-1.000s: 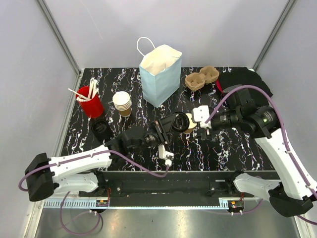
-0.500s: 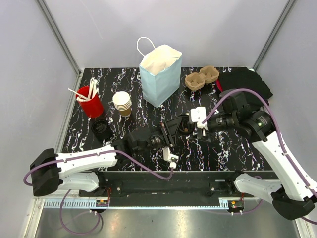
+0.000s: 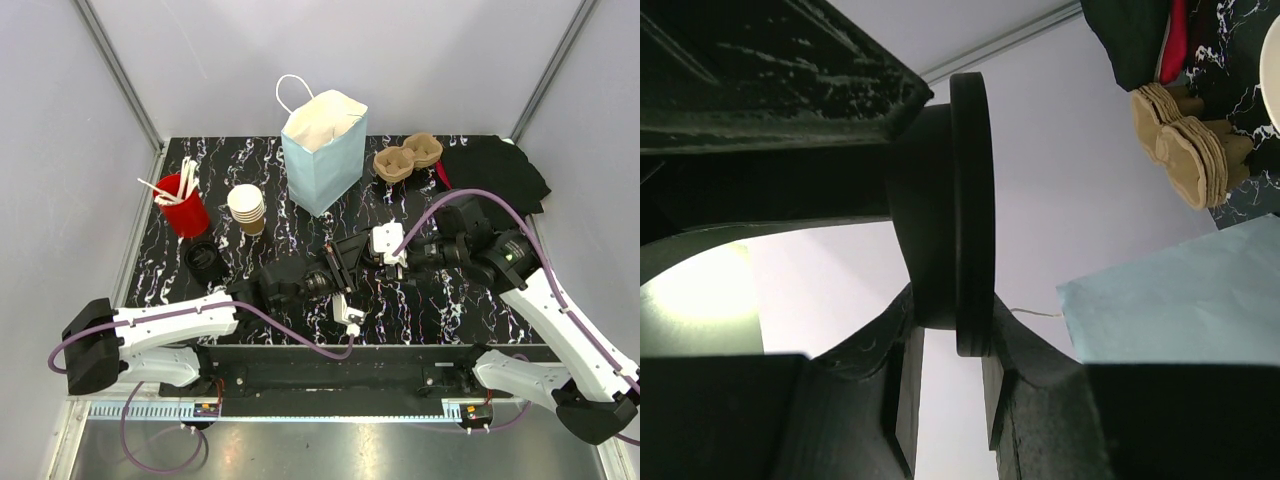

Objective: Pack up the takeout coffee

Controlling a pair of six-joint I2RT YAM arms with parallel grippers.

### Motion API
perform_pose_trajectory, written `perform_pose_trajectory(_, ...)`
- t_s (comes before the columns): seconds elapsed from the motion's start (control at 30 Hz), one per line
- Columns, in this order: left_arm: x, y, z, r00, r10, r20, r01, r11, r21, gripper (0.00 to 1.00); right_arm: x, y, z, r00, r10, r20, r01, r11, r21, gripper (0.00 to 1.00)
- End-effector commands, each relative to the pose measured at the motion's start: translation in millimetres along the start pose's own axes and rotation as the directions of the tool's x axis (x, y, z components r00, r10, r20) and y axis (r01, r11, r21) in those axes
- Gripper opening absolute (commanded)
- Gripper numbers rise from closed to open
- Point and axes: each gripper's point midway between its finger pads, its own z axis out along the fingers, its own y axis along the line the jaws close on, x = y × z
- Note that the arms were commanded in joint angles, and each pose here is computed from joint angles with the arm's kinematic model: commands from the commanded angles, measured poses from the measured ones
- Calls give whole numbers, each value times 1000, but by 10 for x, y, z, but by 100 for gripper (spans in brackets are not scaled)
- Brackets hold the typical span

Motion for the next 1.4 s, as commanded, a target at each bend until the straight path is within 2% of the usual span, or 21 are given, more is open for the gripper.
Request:
perform_pose_trajectory(0.0,141,376,-17,998,-32,-44,28,994,-102,10,-74,-119,-12,999,-34,13,33,997,68,43)
perform_pose_trajectory(0.3,146,387,-23,998,-45,-50,40,994,-100,13,-84,-108,-15,999,-50,5,50,996,69,24)
perform_pose_trajectory(0.4,154,392,-31,997,-47,-53,42,994,-99,22,-88,-92,-32,999,-53,1,53,997,63,17)
perform_pose_trajectory(0.5,166,391,-28,997,-52,-57,46,994,-94,34,-100,-81,-57,999,-53,-1,53,997,61,16)
perform_pose_trajectory(0.6,233,443,-46,995,-61,-81,53,994,-93,57,-113,-76,-97,999,-53,-9,54,996,64,14)
perform_pose_trajectory(0.67,316,540,-99,992,-64,-107,53,993,-105,68,-125,-84,-133,998,-55,-11,55,995,77,11)
perform_pose_trajectory(0.7,367,558,-131,989,-72,-128,60,993,-101,70,-118,-80,-134,999,-51,-14,52,996,77,7)
perform_pose_trajectory(0.83,627,688,-311,969,-109,-223,87,991,-106,82,-103,-120,-154,999,-45,-30,48,994,100,7)
perform_pose_trajectory(0.93,869,707,-585,949,-122,-291,101,991,-86,96,-68,-230,-203,998,-30,-62,39,986,162,5)
perform_pose_trajectory(1.0,1066,691,-841,924,-174,-340,161,985,-66,99,-46,-298,-232,997,-15,-77,31,978,205,5)
perform_pose_trajectory(1.03,1263,614,-978,891,-208,-403,205,977,-50,99,1,-358,-254,995,-3,-103,27,971,239,5)
perform_pose_trajectory(1.07,1389,534,-1073,839,-305,-450,314,948,-57,99,20,-382,-258,994,7,-111,22,967,253,5)
perform_pose_trajectory(1.1,1584,461,-1273,766,-333,-550,391,920,-13,99,41,-410,-271,993,17,-119,15,963,270,5)
perform_pose_trajectory(1.13,1843,419,-1463,666,-387,-637,458,887,-60,99,83,-446,-269,991,41,-128,-2,957,289,5)
perform_pose_trajectory(1.17,1907,149,-1508,537,-484,-691,598,796,-93,99,106,-466,-268,990,51,-131,-10,954,298,5)
perform_pose_trajectory(1.2,2110,373,-1681,446,-560,-698,629,751,-201,99,167,-519,-258,988,79,-136,-32,948,317,5)
perform_pose_trajectory(1.23,2296,233,-1802,339,-592,-731,673,695,-251,99,197,-546,-248,986,91,-138,-43,945,323,5)
perform_pose_trajectory(1.27,2222,94,-1808,248,-670,-700,762,581,-287,99,237,-585,-243,984,107,-140,-55,941,333,5)
perform_pose_trajectory(1.3,2351,137,-1930,175,-704,-688,762,539,-358,99,298,-628,-186,980,134,-146,-79,941,330,5)
perform_pose_trajectory(1.33,2360,67,-1890,128,-724,-678,780,495,-383,99,368,-691,-188,975,159,-155,-98,935,341,5)
perform_pose_trajectory(1.37,2287,4,-1830,53,-771,-635,816,400,-418,99,421,-718,-155,970,177,-166,-113,935,337,5)
